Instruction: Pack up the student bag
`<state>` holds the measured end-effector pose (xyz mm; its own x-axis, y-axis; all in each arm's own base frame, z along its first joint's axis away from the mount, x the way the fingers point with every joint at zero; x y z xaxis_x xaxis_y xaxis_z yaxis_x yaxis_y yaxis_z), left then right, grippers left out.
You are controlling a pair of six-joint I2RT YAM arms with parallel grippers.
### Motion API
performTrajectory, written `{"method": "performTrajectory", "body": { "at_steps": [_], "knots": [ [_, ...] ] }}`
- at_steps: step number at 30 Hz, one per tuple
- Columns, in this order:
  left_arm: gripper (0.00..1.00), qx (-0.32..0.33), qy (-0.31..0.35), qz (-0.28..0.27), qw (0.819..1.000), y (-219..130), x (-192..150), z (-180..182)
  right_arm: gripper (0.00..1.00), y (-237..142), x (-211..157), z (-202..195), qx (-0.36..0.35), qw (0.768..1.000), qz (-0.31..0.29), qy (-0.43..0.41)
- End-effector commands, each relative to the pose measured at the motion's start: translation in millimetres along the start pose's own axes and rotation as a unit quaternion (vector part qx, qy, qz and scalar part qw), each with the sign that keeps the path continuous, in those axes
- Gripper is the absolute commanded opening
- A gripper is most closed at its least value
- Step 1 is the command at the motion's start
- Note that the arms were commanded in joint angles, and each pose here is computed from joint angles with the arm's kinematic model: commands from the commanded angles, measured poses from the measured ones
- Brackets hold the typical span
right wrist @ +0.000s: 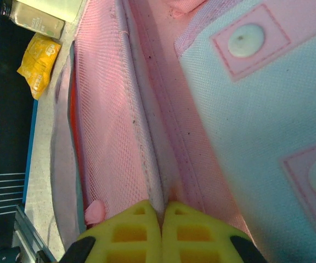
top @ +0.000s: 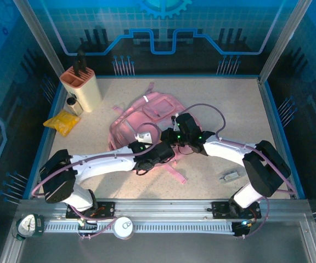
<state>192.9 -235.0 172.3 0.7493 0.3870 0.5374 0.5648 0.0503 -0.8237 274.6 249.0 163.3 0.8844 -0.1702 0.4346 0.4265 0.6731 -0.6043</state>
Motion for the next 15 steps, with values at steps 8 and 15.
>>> {"method": "performTrajectory", "body": {
  "at_steps": [8, 15],
  "knots": [
    [0.99, 0.028, -0.071, -0.038, 0.996, 10, 6, -4, 0.0, -3, 3, 15, 0.063, 0.998, -0.004, 0.004],
    [0.99, 0.068, -0.105, -0.052, 0.991, 21, 15, 2, 0.0, -4, 5, 19, 0.08, 0.997, -0.013, 0.006]
  ]
}}
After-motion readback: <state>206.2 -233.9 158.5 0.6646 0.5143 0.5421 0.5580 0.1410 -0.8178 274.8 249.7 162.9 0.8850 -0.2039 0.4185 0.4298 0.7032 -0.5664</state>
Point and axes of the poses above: each hand's point on the last joint's axis, 136 mm out from that joint toward the fingers, its own y axis out along the fingers, its own z axis along the line the jaws close on, x = y × z, the point moved 8 cm from there along -y, back along the fingers, and after that the axes turned 3 degrees about -y, right-handed, at the moved point
